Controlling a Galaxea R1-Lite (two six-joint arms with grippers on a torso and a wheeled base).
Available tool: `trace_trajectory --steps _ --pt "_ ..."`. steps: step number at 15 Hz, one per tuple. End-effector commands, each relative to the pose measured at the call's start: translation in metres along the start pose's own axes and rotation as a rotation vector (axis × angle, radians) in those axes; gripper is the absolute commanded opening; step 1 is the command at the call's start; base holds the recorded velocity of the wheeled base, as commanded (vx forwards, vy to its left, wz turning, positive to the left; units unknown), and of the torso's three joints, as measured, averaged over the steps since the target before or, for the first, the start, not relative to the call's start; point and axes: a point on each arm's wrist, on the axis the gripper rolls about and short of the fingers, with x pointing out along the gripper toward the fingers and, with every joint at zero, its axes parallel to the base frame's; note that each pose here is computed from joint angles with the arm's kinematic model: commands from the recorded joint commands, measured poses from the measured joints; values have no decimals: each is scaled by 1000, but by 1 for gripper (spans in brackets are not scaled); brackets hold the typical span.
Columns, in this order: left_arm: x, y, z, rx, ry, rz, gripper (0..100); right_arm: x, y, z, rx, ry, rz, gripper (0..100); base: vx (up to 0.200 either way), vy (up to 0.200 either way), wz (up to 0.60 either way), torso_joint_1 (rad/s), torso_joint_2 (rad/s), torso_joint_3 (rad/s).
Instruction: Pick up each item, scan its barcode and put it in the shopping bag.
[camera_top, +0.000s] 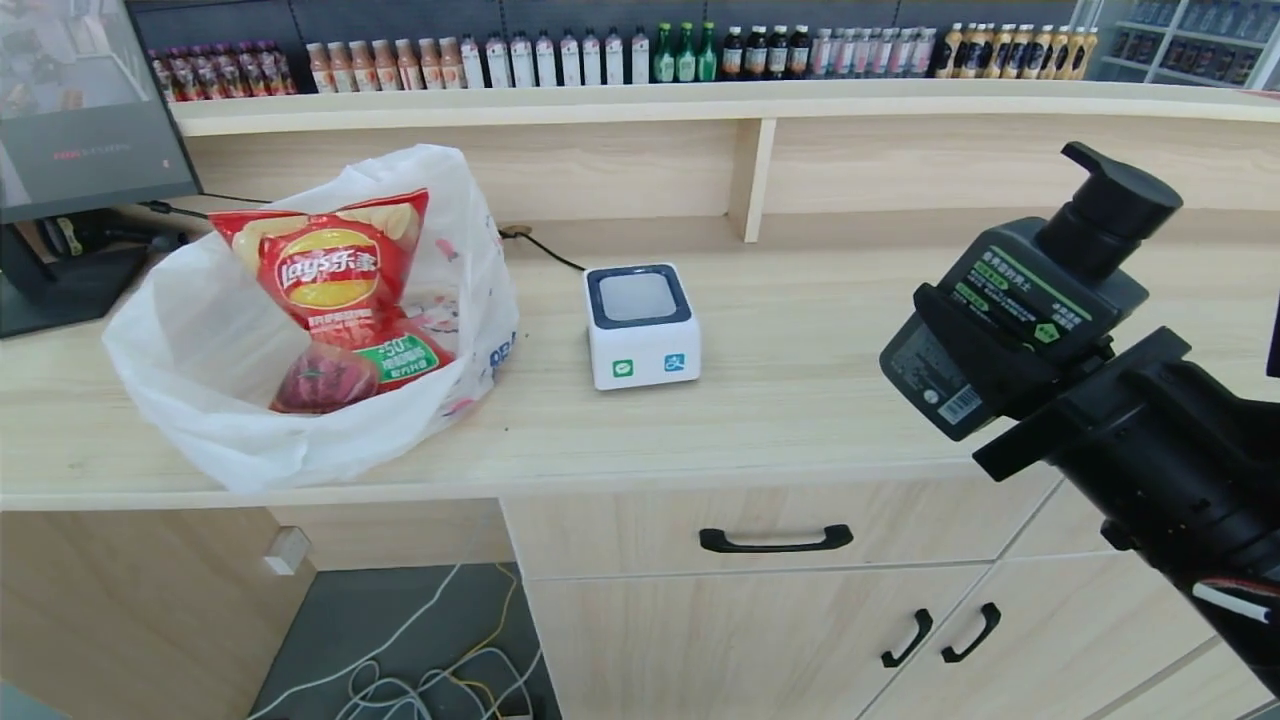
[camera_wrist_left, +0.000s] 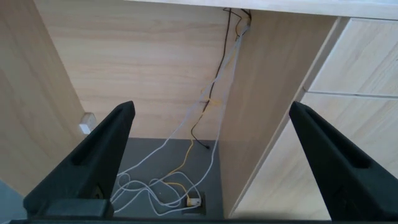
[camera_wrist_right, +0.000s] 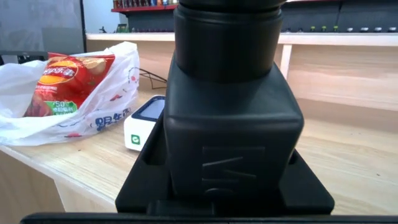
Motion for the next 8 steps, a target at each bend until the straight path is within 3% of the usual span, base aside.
trace_trajectory --steps 1,5,8 --pt "0 0 0 0 0 0 100 0 0 1 0 -3 1 0 0 200 0 2 2 -7" --pt "0 0 0 1 0 0 100 -1 0 2 1 -8 0 0 0 200 0 1 2 2" --pt "0 0 0 4 0 0 100 -1 0 1 -1 -2 1 0 0 0 0 0 0 0"
